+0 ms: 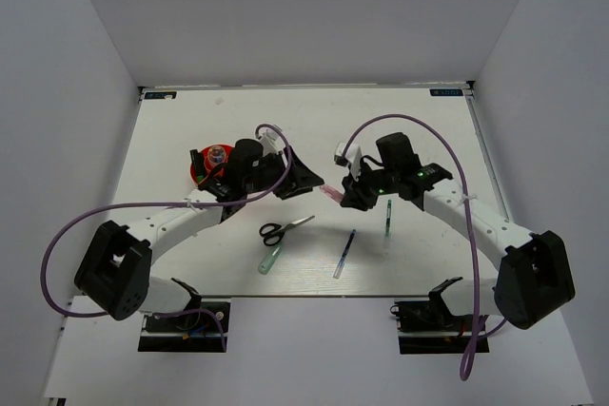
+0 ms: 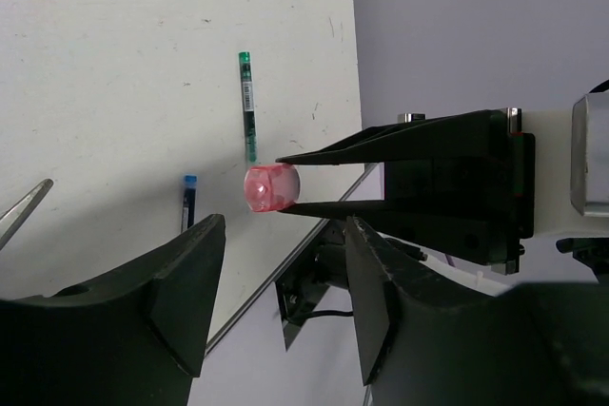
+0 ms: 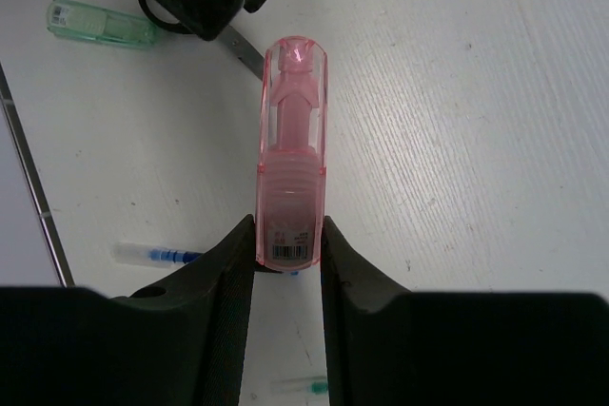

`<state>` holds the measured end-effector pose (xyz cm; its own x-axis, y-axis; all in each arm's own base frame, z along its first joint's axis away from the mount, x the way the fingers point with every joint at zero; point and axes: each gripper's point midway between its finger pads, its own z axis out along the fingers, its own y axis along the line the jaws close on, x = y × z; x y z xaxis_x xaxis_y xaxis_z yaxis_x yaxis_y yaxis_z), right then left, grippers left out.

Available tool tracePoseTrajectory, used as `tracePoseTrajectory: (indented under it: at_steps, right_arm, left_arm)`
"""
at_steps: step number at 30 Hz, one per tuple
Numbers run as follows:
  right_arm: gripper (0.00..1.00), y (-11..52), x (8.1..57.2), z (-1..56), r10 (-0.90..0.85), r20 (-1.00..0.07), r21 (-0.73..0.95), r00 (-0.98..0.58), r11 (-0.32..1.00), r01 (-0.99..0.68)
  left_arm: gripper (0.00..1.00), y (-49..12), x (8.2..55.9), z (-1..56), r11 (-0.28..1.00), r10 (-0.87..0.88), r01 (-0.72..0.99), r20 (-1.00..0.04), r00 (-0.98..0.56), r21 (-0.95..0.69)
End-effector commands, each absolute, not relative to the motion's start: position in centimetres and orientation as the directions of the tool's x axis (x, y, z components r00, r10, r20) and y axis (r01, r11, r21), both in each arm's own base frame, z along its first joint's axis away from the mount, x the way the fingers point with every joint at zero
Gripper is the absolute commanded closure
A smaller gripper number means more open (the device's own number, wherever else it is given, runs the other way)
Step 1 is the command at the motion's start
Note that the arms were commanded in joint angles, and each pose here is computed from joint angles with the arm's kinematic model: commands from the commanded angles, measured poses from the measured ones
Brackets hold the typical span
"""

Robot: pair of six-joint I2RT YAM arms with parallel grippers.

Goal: Sort the stationery into containers
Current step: Place the stationery in the storage box.

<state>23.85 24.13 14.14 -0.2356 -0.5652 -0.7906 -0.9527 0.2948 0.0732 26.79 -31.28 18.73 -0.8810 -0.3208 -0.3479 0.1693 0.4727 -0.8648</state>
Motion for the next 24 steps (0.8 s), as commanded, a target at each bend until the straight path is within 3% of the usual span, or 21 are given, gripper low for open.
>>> tracePoseTrajectory:
  at_steps: [1,24]
  right_arm:
    - [1.0,24.7,24.2,15.4,-0.537,-0.823,0.026,-0.185,0.289,-0.957]
    - [1.0,25.7,23.5,15.4,-0.539,-0.825,0.027,-0.167,0.258,-0.966]
  left_arm:
    - [0.38,-31.8,26.5,20.3,0.444,-0.319,0.205,-0.367,-0.873,-0.873]
    - [0.45,-34.0,27.7,18.6,0.486,-0.288,0.182,-0.353,-0.89,-0.855]
